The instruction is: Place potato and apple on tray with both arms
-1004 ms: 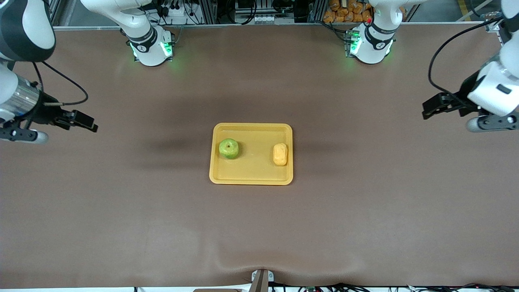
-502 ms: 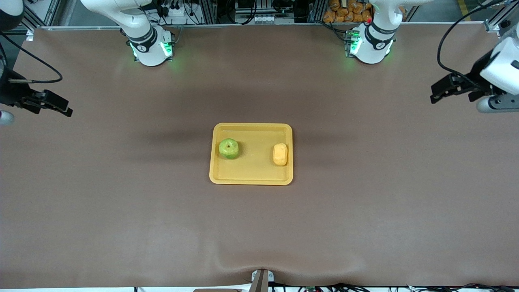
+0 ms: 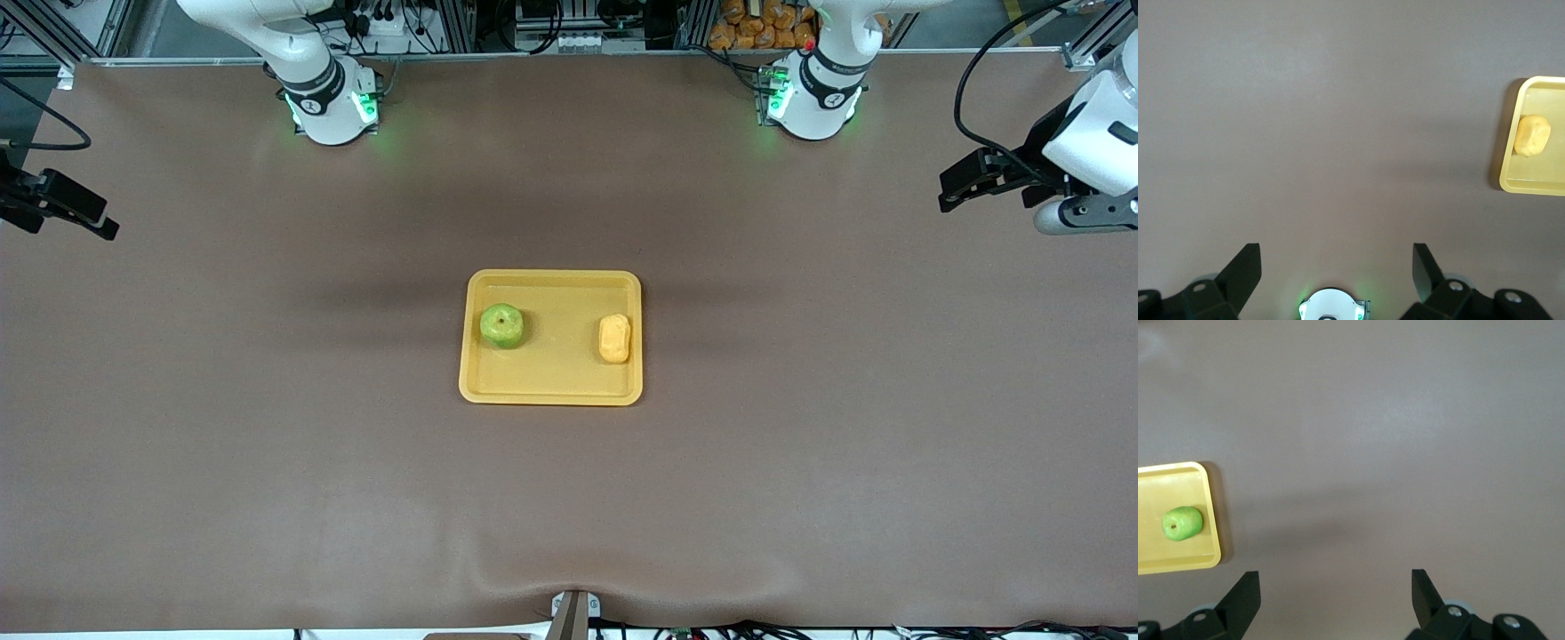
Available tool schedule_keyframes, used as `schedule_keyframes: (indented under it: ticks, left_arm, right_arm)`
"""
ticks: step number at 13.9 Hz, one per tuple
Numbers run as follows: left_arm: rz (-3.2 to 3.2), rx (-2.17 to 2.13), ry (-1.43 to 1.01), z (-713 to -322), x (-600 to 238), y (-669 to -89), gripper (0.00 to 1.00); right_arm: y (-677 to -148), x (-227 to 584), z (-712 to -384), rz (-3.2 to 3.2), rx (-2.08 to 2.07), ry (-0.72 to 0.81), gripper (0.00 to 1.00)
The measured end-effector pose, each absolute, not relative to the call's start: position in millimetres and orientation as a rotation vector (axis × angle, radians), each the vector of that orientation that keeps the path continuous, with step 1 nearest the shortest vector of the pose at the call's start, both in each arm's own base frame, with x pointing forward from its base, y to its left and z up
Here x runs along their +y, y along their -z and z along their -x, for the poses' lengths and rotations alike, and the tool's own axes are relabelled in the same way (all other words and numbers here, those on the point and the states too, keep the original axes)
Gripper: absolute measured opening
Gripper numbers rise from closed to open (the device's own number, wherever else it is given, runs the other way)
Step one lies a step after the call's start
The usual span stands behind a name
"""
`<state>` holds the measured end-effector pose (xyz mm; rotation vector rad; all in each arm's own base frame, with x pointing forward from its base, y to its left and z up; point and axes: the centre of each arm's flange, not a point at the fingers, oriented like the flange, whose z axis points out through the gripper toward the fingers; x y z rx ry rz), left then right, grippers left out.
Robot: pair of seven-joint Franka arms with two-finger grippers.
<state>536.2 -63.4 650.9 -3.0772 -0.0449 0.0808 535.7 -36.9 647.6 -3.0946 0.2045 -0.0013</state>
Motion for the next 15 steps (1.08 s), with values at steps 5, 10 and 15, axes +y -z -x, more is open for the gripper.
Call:
schedule_keyframes:
  ticks: [5, 10, 15]
  left_arm:
    - [3.076, -0.051, -0.090, -536, -61, -648, 1.00]
    - [3.076, -0.053, -0.091, -536, -60, -648, 1.00]
    - [3.076, -0.064, -0.090, -537, -57, -648, 1.00]
  right_arm:
    - [-645, -26, -530, 3.102, 0.182, -0.083, 1.00]
    - [-645, -27, -529, 3.103, 0.184, -0.088, 1.00]
    - [-646, -37, -530, 3.100, 0.213, -0.066, 1.00]
